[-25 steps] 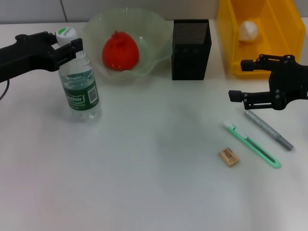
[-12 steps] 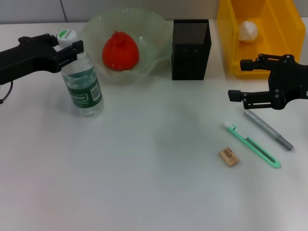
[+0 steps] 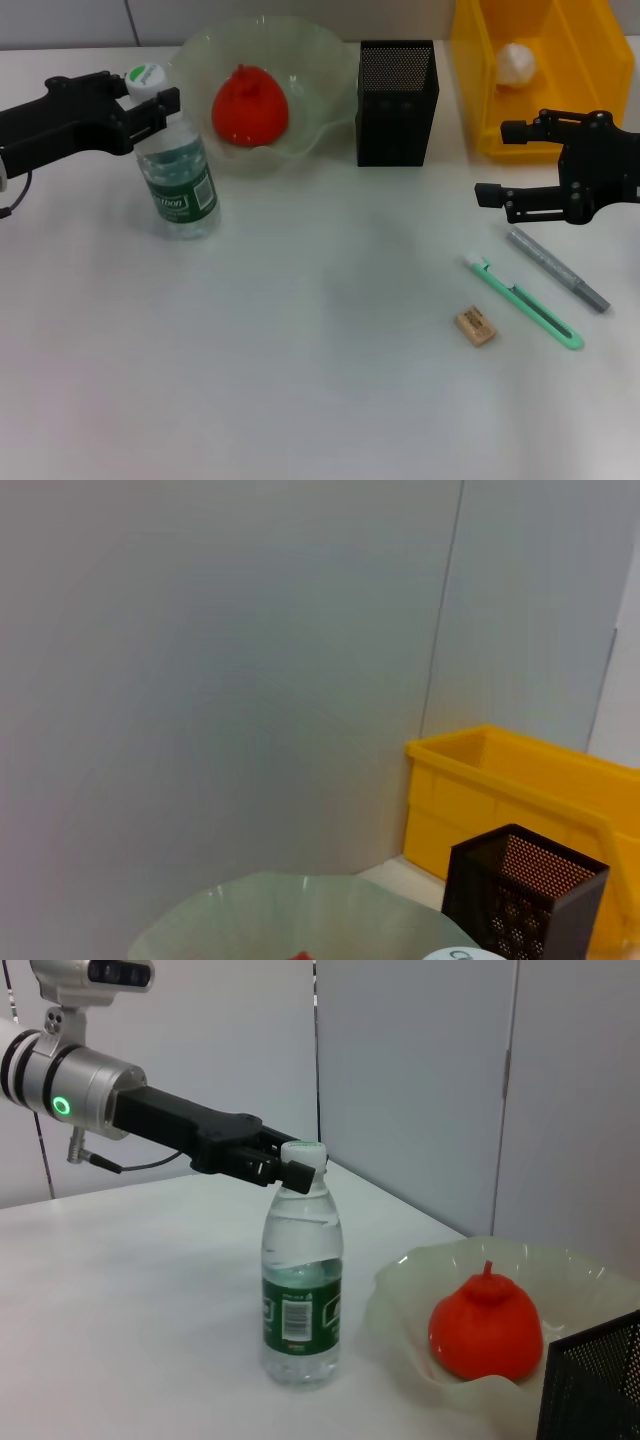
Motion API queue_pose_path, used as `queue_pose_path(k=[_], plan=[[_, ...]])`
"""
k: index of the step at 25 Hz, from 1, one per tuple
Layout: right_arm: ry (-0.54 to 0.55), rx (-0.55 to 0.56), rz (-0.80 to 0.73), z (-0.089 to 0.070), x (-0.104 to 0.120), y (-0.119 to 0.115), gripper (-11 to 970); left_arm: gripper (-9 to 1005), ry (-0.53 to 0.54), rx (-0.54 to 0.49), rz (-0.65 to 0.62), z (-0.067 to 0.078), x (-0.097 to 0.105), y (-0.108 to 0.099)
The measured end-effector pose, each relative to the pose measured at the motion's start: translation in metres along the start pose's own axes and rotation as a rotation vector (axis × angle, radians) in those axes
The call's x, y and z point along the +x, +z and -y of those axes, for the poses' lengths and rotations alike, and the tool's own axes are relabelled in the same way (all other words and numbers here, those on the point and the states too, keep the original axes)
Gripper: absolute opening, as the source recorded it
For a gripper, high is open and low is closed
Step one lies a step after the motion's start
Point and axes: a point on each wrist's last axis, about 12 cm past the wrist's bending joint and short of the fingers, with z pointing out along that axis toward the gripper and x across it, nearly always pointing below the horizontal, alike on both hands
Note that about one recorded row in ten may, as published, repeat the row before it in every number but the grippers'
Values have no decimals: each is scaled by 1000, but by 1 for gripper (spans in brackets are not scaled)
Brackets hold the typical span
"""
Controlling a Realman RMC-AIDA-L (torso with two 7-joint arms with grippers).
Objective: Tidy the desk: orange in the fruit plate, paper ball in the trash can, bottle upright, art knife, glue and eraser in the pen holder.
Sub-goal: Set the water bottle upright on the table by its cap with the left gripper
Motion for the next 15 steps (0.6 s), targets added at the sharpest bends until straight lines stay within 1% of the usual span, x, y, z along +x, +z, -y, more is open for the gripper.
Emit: queue_pose_path(k=[3,10,15], plan=[[-1,0,0,0,0,0,843,445,17,8,-1,2,1,2],[4,-1,1,0,0,1,843,445,15,18,-5,2,4,5],[6,0,1,0,1,1,843,445,10,12,5,1,4,3]])
